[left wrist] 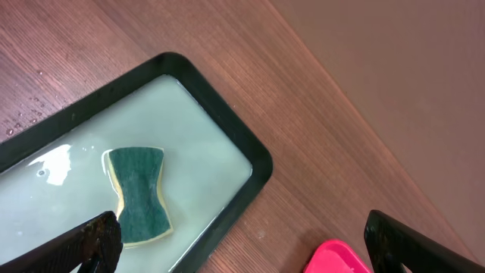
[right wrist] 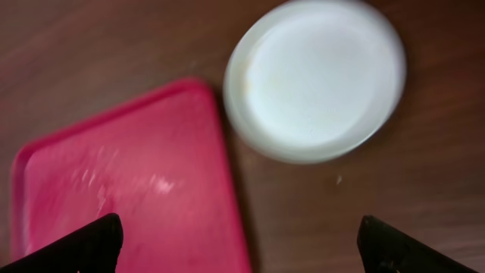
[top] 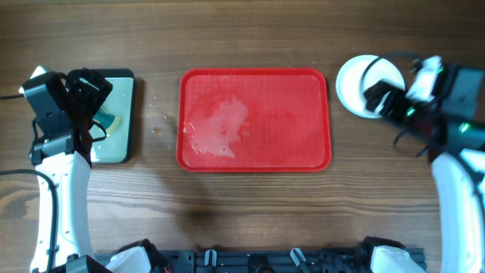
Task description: Clean dirty plates on tray and stack at the side
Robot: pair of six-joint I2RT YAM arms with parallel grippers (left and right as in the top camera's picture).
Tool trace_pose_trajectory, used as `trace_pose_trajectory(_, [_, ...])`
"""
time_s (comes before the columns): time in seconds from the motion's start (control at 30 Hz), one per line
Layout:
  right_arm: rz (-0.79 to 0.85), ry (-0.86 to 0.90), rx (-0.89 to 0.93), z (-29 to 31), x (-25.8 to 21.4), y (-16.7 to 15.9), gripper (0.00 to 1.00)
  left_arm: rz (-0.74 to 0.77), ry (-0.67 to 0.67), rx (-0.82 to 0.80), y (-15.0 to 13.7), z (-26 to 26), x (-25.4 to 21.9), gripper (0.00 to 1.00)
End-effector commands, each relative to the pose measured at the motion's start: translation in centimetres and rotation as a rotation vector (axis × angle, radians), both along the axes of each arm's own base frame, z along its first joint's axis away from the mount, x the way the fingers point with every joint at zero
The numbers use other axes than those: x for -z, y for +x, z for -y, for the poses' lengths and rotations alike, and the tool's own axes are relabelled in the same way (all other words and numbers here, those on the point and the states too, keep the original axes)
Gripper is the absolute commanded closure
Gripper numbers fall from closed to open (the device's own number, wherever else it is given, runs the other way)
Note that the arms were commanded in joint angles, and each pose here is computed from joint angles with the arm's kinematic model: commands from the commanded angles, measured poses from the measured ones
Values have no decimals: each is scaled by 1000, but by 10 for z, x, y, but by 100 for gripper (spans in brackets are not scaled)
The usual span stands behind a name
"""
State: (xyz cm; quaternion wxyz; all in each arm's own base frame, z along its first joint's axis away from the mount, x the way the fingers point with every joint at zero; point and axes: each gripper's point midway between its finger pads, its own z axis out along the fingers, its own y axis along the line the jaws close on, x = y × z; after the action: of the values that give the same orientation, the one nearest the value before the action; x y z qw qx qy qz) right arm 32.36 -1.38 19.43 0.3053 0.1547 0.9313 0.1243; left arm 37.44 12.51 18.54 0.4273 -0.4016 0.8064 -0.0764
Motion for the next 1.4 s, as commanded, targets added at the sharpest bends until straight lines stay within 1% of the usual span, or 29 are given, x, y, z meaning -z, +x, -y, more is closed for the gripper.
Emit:
trace_pose_trajectory(0.0, [-98, 116, 42, -31, 17, -33, 0, 2, -1, 11, 0, 1, 0, 0])
trace_pose_trajectory(0.13, [-134, 160, 94, -35, 21, -36, 0, 2, -1, 11, 0, 1, 0, 0])
trace_pose_trajectory(0.47, [-187, 160, 89, -35, 34, -35, 0, 2, -1, 11, 0, 1, 0, 0])
trace_pose_trajectory(0.5, [-169, 158, 55, -38, 33, -31, 0, 2, -1, 11, 0, 1, 0, 0])
trace_pose_trajectory(0.57, [-53, 127, -82, -46, 16, -19, 0, 2, -1, 11, 0, 1, 0, 0])
trace_pose_trajectory(0.63, [60, 97, -171, -52, -6, -15, 0, 2, -1, 11, 0, 1, 0, 0])
trace_pose_trajectory(0.73, [268, 38, -233, -56, -49, -28, 0, 2, -1, 11, 0, 1, 0, 0])
trace_pose_trajectory(0.83, [407, 12, -239, -58, -67, -46, 0, 2, -1, 11, 0, 1, 0, 0])
trace_pose_trajectory(0.93, [523, -26, -288, -63, -67, -59, 0, 2, -1, 11, 0, 1, 0, 0])
trace_pose_trajectory(1.03, [675, -115, -444, -77, -57, -70, 0, 2, -1, 11, 0, 1, 0, 0])
trace_pose_trajectory(1.07, [711, -136, -472, -80, -52, -72, 0, 2, -1, 11, 0, 1, 0, 0])
trace_pose_trajectory(1.2, [857, -149, -466, -83, -31, -76, 0, 2, -1, 11, 0, 1, 0, 0])
trace_pose_trajectory(1.3, [980, -128, -423, -82, -22, -83, 0, 2, -1, 11, 0, 1, 0, 0])
trace_pose_trajectory(1.37, [1027, -117, -371, -77, -18, -85, 0, 2, -1, 11, 0, 1, 0, 0])
